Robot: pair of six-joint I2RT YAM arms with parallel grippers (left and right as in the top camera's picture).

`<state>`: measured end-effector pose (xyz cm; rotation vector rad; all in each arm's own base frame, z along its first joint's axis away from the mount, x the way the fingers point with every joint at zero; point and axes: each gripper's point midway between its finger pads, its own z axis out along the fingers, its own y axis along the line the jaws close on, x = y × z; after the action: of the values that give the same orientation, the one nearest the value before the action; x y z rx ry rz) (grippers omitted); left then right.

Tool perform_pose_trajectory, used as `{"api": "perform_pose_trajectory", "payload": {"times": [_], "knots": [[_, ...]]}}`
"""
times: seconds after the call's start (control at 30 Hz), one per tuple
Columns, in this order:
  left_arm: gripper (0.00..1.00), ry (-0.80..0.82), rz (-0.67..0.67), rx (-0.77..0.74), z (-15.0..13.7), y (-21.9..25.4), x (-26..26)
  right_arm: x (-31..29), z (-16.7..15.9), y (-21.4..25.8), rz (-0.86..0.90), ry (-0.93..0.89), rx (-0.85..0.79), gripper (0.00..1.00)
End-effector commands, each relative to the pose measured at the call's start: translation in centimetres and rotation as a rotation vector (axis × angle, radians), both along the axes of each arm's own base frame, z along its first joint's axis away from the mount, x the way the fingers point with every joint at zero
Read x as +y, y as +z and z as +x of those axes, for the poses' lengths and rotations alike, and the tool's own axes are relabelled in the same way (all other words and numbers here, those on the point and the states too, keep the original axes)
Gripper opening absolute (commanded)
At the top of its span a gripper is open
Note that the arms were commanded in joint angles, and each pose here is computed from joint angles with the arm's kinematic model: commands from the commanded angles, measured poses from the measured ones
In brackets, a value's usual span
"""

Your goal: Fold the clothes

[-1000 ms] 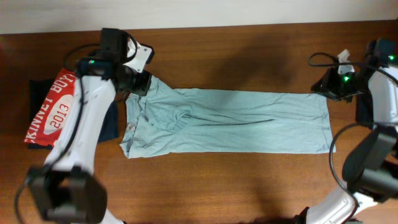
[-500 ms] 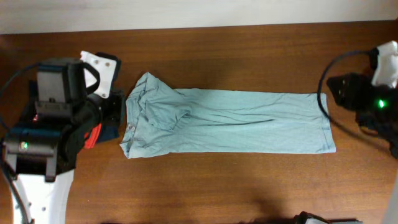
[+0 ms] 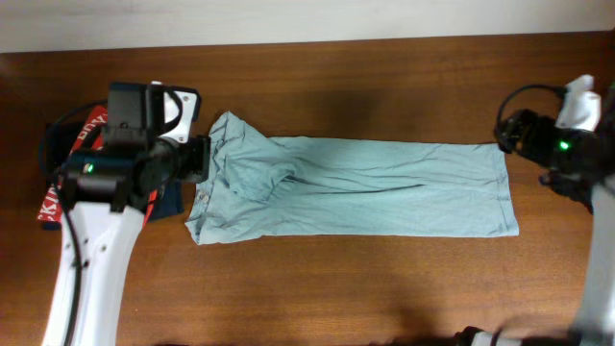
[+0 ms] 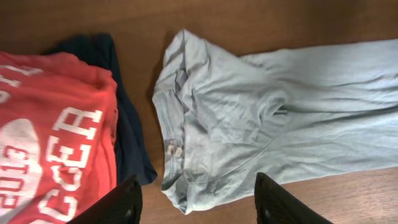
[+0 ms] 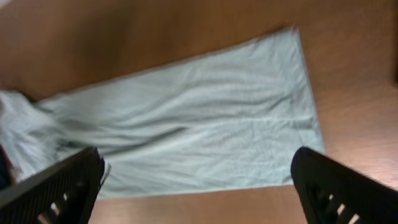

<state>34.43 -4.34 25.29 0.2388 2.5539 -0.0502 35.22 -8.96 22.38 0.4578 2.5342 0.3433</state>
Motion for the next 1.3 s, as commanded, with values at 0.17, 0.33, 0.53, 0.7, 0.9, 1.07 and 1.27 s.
{"api": "perform_pose_trajectory", "payload": {"times": [0.17,0.33,0.53,0.7,0.9,1.07,1.27], "knots": [[0.62,0.006,0.008,0.055,0.1,-1.6,0.1,-1.0,3.6,-10.6,0.197,0.058,0.157,0.88],[0.69,0.006,0.008,0.051,0.2,-1.5,0.1,-3.7,4.0,-12.8,0.221,0.042,0.137,0.94],[0.73,0.006,0.008,0.046,0.3,-1.5,0.1,-7.7,3.6,-12.4,0.246,-0.022,0.07,0.98],[0.73,0.006,0.007,0.045,0.4,-1.5,0.1,-8.2,3.2,-12.7,0.247,0.012,0.053,0.99],[0.73,0.006,0.007,0.045,0.4,-1.5,0.1,-7.6,3.2,-14.9,0.24,0.051,0.103,0.99],[0.73,0.006,0.007,0.046,0.4,-1.5,0.1,-7.6,2.7,-17.3,0.256,0.072,0.152,0.99],[0.73,0.006,0.008,0.049,0.3,-1.5,0.1,-7.3,2.3,-19.9,0.303,0.059,0.207,0.99]]}}
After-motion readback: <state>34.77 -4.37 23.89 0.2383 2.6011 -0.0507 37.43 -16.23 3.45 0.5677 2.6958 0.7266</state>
